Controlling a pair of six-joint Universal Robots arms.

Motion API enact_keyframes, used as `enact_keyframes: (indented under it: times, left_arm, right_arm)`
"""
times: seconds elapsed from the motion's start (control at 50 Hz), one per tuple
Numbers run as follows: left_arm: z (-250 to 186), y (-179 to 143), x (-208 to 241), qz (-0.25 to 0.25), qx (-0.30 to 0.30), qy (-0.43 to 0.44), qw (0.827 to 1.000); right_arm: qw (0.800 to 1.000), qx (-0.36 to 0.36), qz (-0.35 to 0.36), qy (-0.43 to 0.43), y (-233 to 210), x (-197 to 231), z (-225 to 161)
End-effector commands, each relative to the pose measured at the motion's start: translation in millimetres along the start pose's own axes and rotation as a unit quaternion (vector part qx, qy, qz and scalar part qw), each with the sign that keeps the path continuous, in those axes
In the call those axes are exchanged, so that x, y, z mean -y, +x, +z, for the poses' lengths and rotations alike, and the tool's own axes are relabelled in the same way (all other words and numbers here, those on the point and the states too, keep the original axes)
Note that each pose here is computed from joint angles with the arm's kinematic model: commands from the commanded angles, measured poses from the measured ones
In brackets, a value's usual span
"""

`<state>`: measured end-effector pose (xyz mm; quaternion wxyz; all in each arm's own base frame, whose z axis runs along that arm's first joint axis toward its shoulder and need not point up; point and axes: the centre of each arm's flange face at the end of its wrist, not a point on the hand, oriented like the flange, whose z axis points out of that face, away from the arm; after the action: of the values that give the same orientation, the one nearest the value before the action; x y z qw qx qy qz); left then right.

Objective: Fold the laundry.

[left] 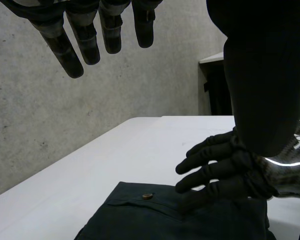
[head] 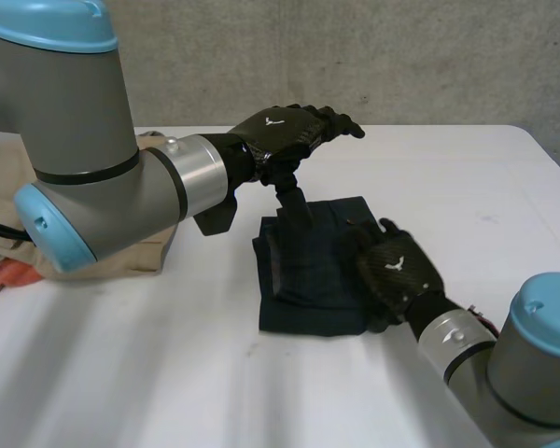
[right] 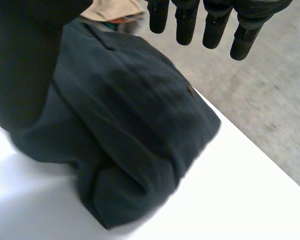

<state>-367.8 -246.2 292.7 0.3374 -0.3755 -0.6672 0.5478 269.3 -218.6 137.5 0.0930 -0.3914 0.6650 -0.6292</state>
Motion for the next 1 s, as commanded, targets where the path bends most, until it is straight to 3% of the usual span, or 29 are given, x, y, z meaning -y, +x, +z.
enact_keyframes:
  times: [0.02, 0.14, 0.2, 0.48, 0.74, 0.86, 1.0]
  left_arm:
    - [0, 1, 1, 0.0, -0.005, 0.0, 1.0]
    - [0, 2, 2, 0.0, -0.01, 0.001, 1.0]
    - [-1, 2, 3, 0.001, -0.01, 0.003, 1.0]
    - [-2, 1, 2, -0.001, -0.009, 0.0, 1.0]
    - [-7, -3, 1, -0.007, -0.007, -0.001, 1.0]
    - [-8, -2, 3, -0.006, -0.009, 0.001, 1.0]
    - [-8, 0, 6, -0.003, -0.011, 0.005, 1.0]
  right_arm:
    - [0.968, -0.097, 0.231, -0.012, 60, -5, 15]
    - [0.928, -0.1, 0.354, -0.056, 69, -17, 15]
    - [0.923, -0.093, 0.364, -0.079, 66, -26, 16]
    - [0.933, -0.039, 0.347, -0.094, 50, -49, 39]
    - [0.954, -0.048, 0.293, 0.035, 71, -29, 89]
    - [0.949, -0.112, 0.278, 0.102, 134, -17, 123]
    - [0.918, -0.253, 0.275, 0.13, 238, -39, 153]
